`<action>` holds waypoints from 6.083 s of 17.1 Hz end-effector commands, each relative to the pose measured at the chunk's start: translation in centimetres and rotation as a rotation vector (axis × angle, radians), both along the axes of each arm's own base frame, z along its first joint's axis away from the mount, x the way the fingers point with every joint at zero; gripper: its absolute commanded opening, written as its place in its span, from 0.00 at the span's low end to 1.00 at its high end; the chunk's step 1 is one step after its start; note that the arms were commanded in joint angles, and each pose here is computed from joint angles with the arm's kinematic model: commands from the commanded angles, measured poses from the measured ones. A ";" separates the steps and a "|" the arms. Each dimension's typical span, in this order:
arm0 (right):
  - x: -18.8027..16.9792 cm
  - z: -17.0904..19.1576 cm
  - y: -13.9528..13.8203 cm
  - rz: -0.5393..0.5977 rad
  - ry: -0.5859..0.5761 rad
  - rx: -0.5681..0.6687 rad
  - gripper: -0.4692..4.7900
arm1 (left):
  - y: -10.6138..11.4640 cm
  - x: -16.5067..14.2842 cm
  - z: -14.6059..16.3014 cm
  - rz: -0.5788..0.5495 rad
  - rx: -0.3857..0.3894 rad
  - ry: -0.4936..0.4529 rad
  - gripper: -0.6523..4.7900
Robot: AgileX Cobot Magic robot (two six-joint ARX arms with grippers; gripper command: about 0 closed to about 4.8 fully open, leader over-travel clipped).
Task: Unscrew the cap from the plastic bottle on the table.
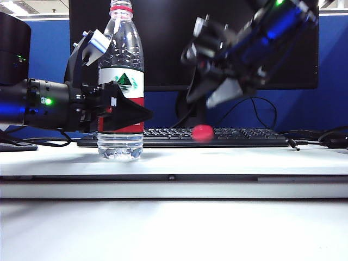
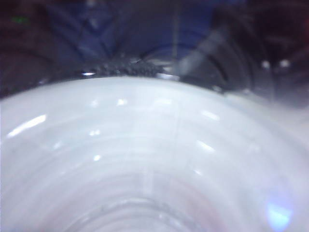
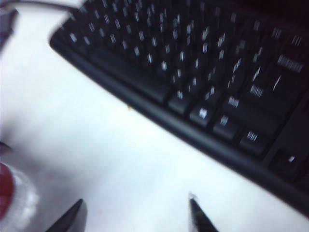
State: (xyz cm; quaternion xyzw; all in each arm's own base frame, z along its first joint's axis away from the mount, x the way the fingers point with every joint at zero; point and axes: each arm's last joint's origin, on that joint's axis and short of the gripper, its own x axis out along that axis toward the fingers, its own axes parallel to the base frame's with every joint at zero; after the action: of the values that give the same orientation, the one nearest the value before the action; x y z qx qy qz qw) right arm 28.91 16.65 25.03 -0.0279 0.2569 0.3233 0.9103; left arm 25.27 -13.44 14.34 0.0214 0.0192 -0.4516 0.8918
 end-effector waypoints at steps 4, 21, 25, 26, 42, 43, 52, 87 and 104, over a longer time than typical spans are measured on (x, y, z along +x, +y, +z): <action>-3.0 5.1 -1.6 -0.003 -0.104 0.062 0.60 | 0.1 0.3 -0.1 0.069 0.014 0.006 0.72; -16.0 12.9 -8.0 0.131 -0.123 0.278 0.08 | 0.1 0.4 0.2 0.074 -0.001 -0.024 0.97; -16.0 12.9 -8.0 0.135 -0.122 0.279 0.08 | 0.1 0.4 0.3 0.073 -0.002 -0.026 1.00; -16.0 12.9 -8.0 0.135 -0.122 0.279 0.08 | 0.1 0.4 0.3 0.073 -0.004 -0.030 1.00; -16.2 12.8 -8.0 0.164 -0.100 0.278 0.08 | 1.0 -1.8 4.2 0.049 -0.002 -0.069 1.00; -16.3 12.8 -7.8 0.175 -0.101 0.280 0.08 | 1.1 -1.9 4.7 0.056 -0.011 -0.090 1.00; -17.0 13.0 -6.7 0.243 -0.118 0.289 0.08 | 2.1 -3.5 9.6 0.152 -0.078 -0.327 1.00; -22.5 -3.6 -13.3 -0.502 -0.399 0.103 0.08 | 9.3 -17.5 5.9 0.353 -0.428 0.359 0.11; -22.5 -3.5 -13.4 -0.502 -0.402 0.107 0.08 | 12.6 -15.6 2.1 0.837 -0.208 0.062 0.11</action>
State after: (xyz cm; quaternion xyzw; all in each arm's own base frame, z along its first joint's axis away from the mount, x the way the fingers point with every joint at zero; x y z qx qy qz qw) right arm 6.39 3.26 21.34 0.0191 0.0590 0.0897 0.9940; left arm 9.71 -0.93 16.31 -0.1084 0.0174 -0.0547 0.9924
